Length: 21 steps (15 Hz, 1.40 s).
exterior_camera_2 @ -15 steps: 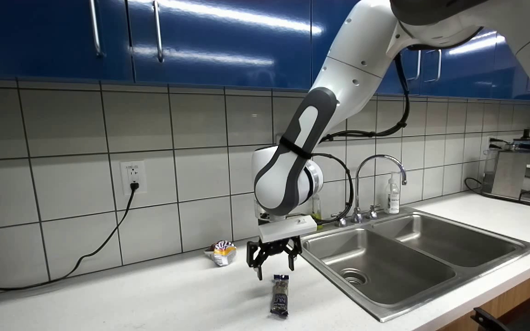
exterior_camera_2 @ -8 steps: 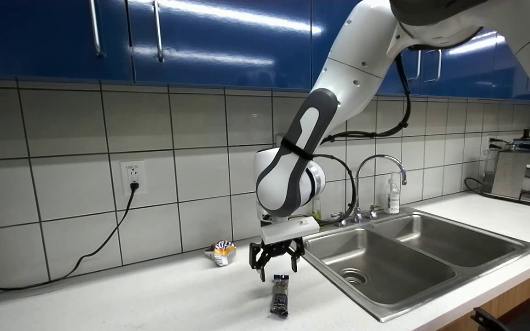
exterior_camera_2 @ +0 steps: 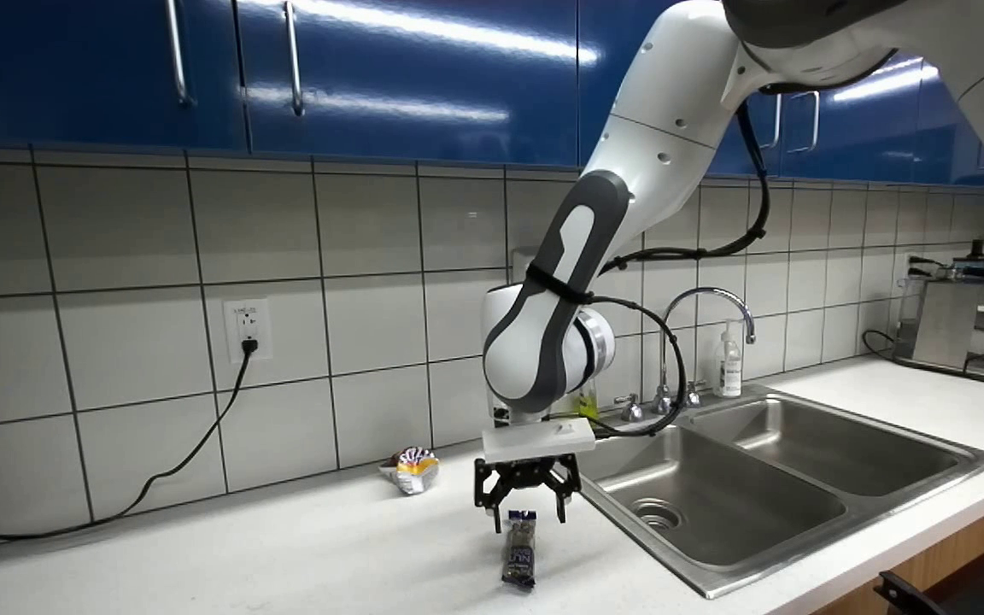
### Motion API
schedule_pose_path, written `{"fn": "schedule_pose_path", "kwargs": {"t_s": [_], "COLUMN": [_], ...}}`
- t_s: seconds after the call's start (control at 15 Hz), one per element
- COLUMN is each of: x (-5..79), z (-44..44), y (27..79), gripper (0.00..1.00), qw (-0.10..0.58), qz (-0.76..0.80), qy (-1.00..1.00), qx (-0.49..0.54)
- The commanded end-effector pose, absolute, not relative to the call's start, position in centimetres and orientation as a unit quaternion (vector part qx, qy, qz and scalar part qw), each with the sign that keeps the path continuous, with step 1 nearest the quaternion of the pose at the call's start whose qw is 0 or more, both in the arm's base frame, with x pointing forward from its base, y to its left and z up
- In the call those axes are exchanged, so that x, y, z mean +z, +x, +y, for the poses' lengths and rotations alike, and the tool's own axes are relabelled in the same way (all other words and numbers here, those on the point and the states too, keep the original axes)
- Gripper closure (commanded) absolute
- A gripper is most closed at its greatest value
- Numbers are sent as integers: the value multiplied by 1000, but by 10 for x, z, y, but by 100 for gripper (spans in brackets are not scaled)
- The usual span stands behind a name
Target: Pick up the pack of snacks and put it in the sink
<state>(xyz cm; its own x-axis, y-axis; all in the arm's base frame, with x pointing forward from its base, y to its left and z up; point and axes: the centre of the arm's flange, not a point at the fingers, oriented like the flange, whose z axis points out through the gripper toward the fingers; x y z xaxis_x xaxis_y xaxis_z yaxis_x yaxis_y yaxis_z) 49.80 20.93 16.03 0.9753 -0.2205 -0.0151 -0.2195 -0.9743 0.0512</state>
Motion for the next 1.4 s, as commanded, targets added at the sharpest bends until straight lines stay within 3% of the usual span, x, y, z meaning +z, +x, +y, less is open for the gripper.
{"fn": "schedule_pose_path", "kwargs": {"t_s": [0.0,1.33], "x": [169,135], "z": [218,219], "y": [484,496], "gripper": [0,0], "qw": [7,28], "qz": [-171,-205], "qy": [985,978], "qx": [5,17]}}
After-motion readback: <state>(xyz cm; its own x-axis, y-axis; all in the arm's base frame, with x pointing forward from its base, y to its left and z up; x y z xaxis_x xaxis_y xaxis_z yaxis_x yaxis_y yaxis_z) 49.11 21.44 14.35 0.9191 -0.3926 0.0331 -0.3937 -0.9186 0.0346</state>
